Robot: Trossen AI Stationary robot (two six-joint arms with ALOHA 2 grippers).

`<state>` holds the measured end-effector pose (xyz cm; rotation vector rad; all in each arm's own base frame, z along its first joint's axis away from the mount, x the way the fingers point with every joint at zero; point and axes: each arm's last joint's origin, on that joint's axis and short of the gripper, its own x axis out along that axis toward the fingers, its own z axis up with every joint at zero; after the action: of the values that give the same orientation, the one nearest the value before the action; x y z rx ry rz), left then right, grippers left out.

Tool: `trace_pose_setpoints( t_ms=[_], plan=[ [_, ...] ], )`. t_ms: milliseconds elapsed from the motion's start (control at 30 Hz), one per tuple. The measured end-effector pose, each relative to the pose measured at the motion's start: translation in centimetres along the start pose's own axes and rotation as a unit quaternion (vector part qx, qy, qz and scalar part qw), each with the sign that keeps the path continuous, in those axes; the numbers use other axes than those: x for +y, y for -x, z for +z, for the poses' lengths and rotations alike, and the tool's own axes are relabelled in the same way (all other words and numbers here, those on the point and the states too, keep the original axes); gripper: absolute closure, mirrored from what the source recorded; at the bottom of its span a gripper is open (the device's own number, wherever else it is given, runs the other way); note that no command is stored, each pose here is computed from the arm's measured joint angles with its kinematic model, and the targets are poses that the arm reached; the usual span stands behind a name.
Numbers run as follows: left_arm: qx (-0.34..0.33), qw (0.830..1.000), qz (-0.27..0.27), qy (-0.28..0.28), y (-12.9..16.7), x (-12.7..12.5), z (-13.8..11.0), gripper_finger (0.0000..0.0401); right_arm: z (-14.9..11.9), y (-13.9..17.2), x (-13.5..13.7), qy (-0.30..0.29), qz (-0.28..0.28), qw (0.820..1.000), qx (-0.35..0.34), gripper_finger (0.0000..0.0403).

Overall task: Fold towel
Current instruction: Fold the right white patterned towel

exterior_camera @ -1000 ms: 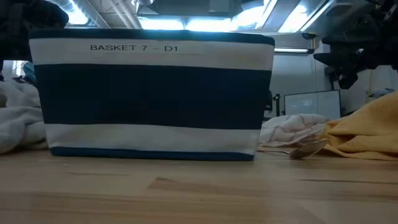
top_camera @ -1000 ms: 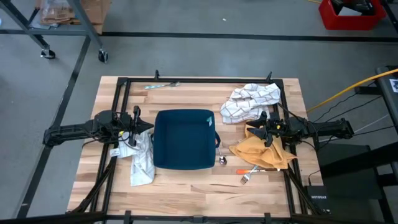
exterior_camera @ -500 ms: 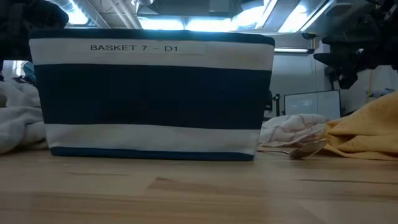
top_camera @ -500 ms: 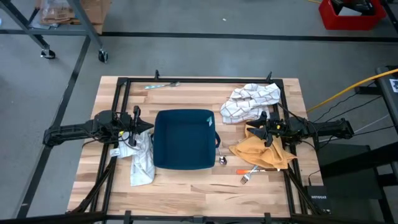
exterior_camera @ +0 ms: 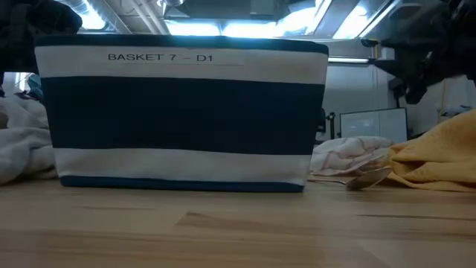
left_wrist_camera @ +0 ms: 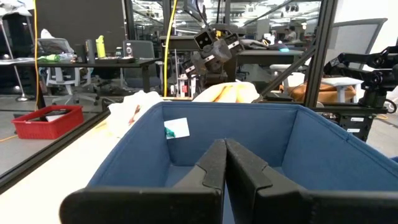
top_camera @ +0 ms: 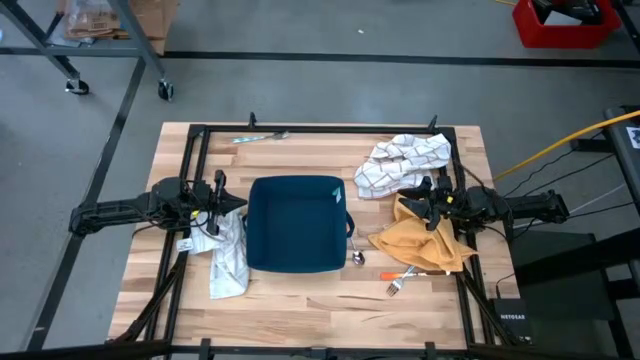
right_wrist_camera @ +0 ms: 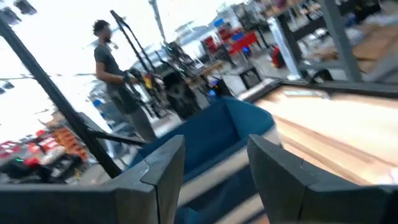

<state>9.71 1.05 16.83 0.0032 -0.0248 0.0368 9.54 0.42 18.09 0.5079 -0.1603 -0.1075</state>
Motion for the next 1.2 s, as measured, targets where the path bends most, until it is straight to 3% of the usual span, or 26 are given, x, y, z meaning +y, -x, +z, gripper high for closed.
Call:
trace_pose_setpoints(
  t_ms=[167, 333, 533, 700, 867, 1033, 1200],
  plan=[
    [-0.002, 1.000, 0.017, -0.016, 0.0, 0.1, 0.0, 0.0400, 1.7, 0.2, 0.6, 0.082, -0.040, 0.996, -0.011, 0.0221],
    [-0.008, 0.999, 0.022, 0.030, 0.0, 0.1, 0.1, 0.0400, 4.7, 0.4, 1.6, 0.169, -0.127, 0.977, -0.007, 0.0221],
    [-0.032, 0.998, 0.031, 0.035, 0.0, 0.2, 0.6, 0.0400, 8.5, 0.2, 3.1, 0.236, -0.253, 0.936, 0.065, 0.0221],
    [-0.067, 0.996, 0.030, 0.042, 0.1, 0.2, 1.3, 0.0400, 10.3, -1.5, 4.4, 0.281, -0.301, 0.899, 0.147, 0.0221],
    [-0.094, 0.989, 0.028, 0.111, 0.2, 0.2, 1.7, 0.0400, 9.3, -4.4, 4.9, 0.307, -0.311, 0.863, 0.252, 0.0221],
    [-0.099, 0.978, 0.025, 0.180, 0.2, 0.2, 1.8, 0.0400, 6.1, -8.0, 4.6, 0.315, -0.286, 0.832, 0.357, 0.0221],
    [-0.100, 0.965, 0.019, 0.241, 0.2, 0.2, 1.8, 0.0400, 3.1, -10.5, 3.9, 0.328, -0.284, 0.799, 0.416, 0.0221]
  ],
)
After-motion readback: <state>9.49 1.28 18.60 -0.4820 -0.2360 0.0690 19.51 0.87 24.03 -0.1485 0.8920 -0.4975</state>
